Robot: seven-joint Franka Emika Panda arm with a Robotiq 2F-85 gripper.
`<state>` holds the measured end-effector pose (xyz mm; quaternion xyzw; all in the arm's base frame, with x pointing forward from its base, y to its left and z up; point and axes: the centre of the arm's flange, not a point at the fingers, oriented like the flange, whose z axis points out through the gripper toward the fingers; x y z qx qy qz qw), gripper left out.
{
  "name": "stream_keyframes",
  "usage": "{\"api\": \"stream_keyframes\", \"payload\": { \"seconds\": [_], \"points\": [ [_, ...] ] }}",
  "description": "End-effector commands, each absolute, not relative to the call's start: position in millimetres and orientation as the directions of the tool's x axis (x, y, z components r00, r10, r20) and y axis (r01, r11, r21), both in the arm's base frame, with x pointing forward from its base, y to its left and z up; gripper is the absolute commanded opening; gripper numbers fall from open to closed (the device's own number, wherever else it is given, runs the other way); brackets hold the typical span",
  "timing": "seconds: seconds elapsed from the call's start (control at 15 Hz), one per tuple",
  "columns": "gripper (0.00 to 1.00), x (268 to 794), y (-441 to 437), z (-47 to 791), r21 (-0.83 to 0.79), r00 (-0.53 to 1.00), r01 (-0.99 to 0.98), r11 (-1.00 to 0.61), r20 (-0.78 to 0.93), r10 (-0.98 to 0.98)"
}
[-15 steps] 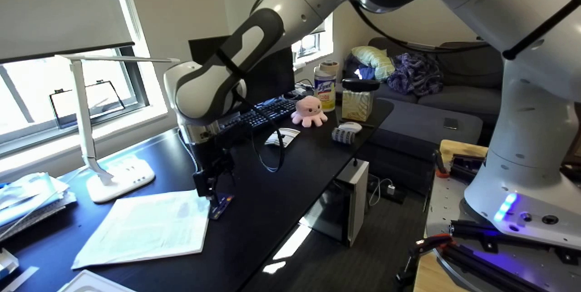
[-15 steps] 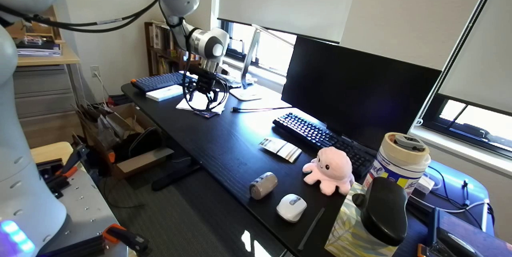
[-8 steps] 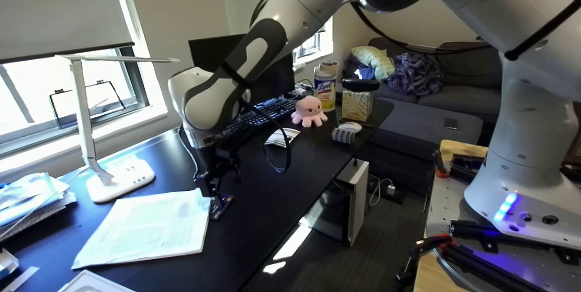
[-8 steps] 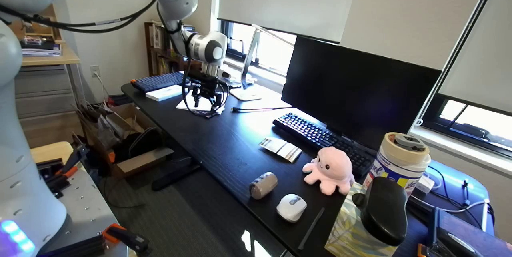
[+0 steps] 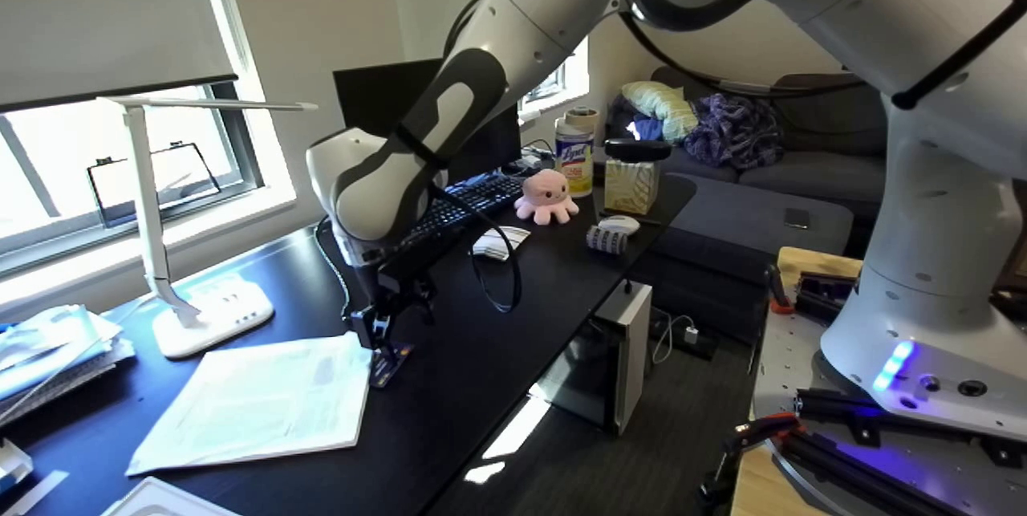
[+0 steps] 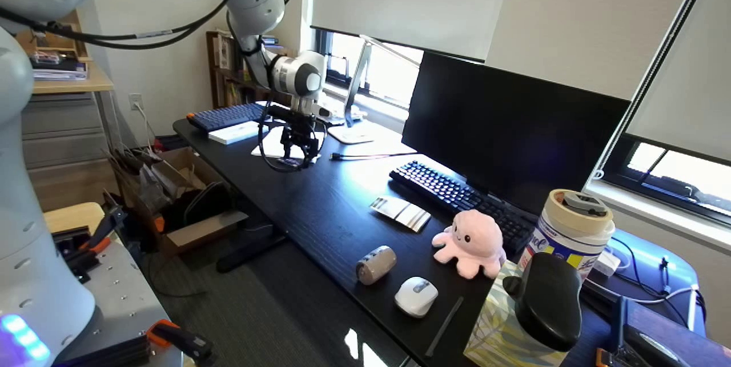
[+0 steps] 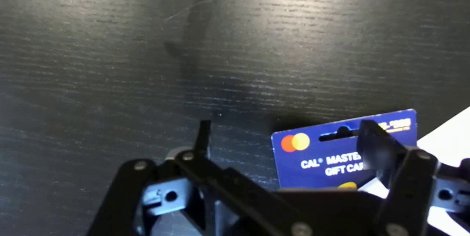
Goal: Place the blue packet on top of the papers
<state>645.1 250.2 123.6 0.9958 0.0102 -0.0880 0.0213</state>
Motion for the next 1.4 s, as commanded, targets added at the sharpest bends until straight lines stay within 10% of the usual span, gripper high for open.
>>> {"api": "stream_keyframes", "payload": {
  "seconds": [0.0,1.33],
  "points": [
    [1.00,652,251,109,0.059,0.988,-0.053,-0.997,-0.144,-0.061],
    [1.00,626,145,80,0.121,0.906,-0.376,-0.919,-0.163,-0.392]
  ]
}}
